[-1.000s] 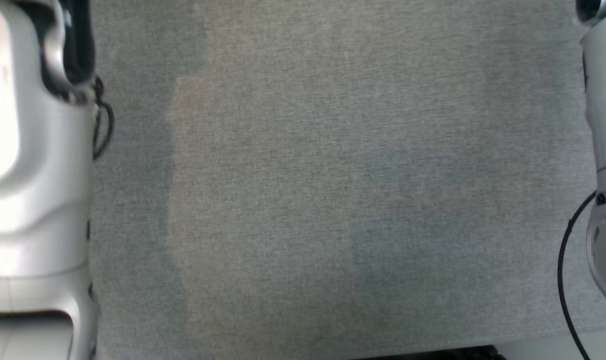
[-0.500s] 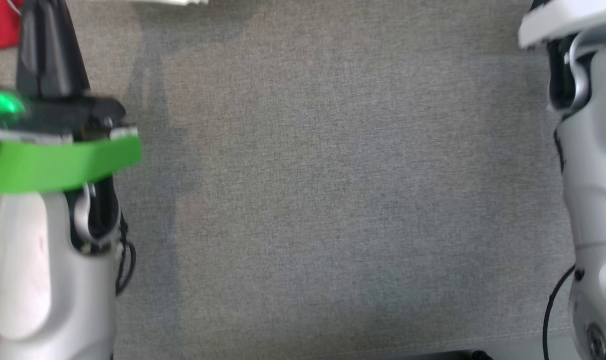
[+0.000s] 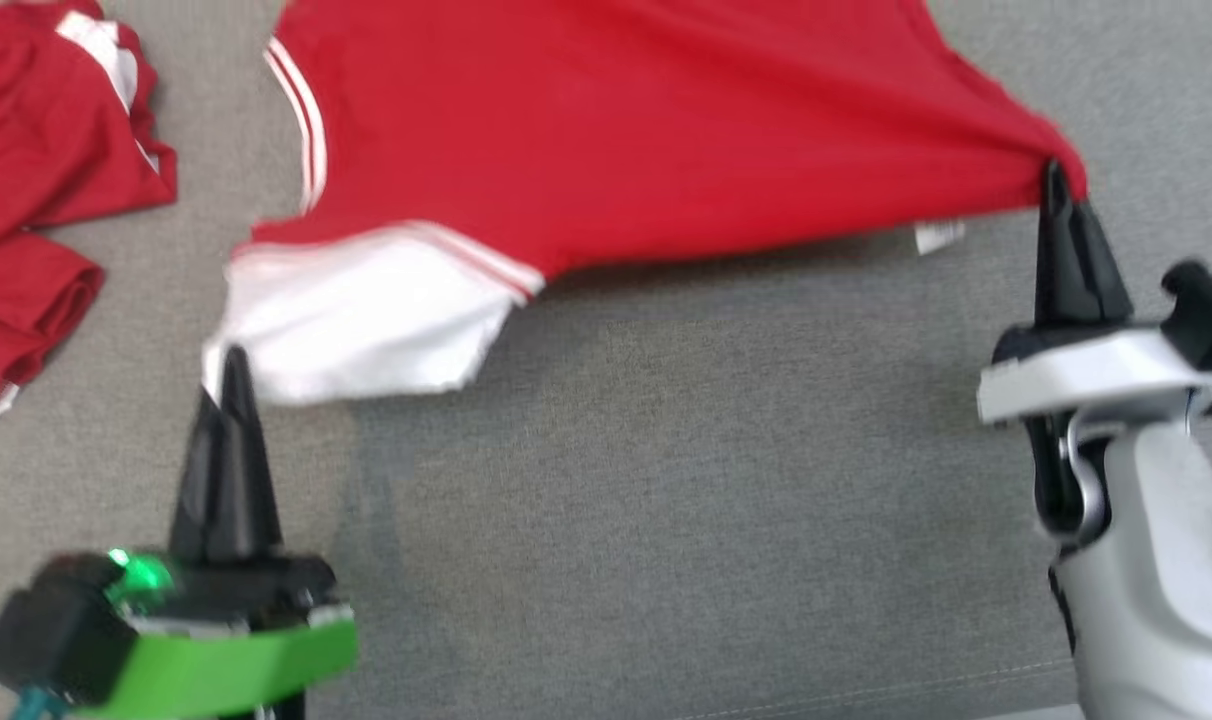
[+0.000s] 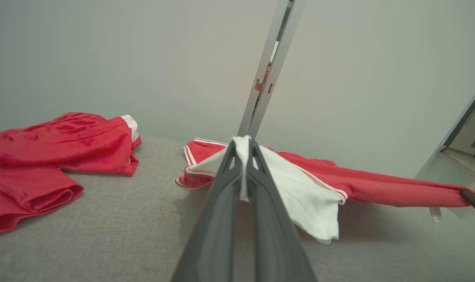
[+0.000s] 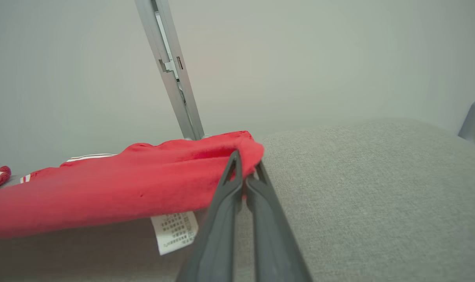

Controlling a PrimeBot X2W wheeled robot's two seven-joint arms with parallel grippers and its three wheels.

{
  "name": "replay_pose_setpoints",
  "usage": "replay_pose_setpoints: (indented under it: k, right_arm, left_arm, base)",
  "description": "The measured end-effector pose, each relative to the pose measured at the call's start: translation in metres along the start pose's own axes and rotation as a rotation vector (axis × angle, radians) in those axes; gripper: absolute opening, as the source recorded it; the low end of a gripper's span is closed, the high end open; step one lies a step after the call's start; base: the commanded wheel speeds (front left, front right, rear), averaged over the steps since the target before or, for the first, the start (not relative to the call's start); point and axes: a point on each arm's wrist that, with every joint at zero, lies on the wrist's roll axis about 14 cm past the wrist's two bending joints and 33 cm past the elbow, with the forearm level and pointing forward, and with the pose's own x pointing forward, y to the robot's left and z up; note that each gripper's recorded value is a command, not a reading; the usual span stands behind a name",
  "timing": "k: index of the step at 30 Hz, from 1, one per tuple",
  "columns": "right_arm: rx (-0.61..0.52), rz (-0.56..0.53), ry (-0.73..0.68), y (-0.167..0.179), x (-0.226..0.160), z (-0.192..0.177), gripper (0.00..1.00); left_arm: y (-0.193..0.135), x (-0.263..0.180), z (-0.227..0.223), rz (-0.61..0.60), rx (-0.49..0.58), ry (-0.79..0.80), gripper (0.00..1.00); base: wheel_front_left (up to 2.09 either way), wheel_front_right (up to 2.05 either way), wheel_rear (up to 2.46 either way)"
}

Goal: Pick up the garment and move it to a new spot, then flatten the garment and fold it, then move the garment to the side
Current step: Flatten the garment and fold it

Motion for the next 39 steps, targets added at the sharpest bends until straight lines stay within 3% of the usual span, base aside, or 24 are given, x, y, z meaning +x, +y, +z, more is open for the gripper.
replay_pose_setpoints:
  k: [9, 16, 28, 39]
  right_arm:
    - [0.02, -0.063, 0.058, -0.009, -0.089, 0.001, 0.0]
    - [0.041, -0.09, 0.076, -0.013, -0.121, 0.006, 0.0]
    - [0.116, -0.095, 0.245, -0.006, -0.121, -0.05, 0.0]
    - [0.116, -0.073, 0.265, 0.0, -0.069, -0.066, 0.0]
  left_arm:
    - [-0.014, -0.063, 0.016, -0.013, -0.007, 0.057, 0.0]
    - [-0.019, -0.089, 0.01, -0.012, -0.04, 0.118, 0.0]
    - [-0.016, -0.075, -0.035, -0.006, -0.099, 0.234, 0.0]
    - [-0.015, 0.011, -0.039, -0.103, 0.001, 0.185, 0.0]
  base:
    - [0.0, 0.0, 0.0]
    - [0.0, 0.0, 0.0]
    - [0.0, 0.0, 0.0]
    - [0.0, 0.0, 0.0]
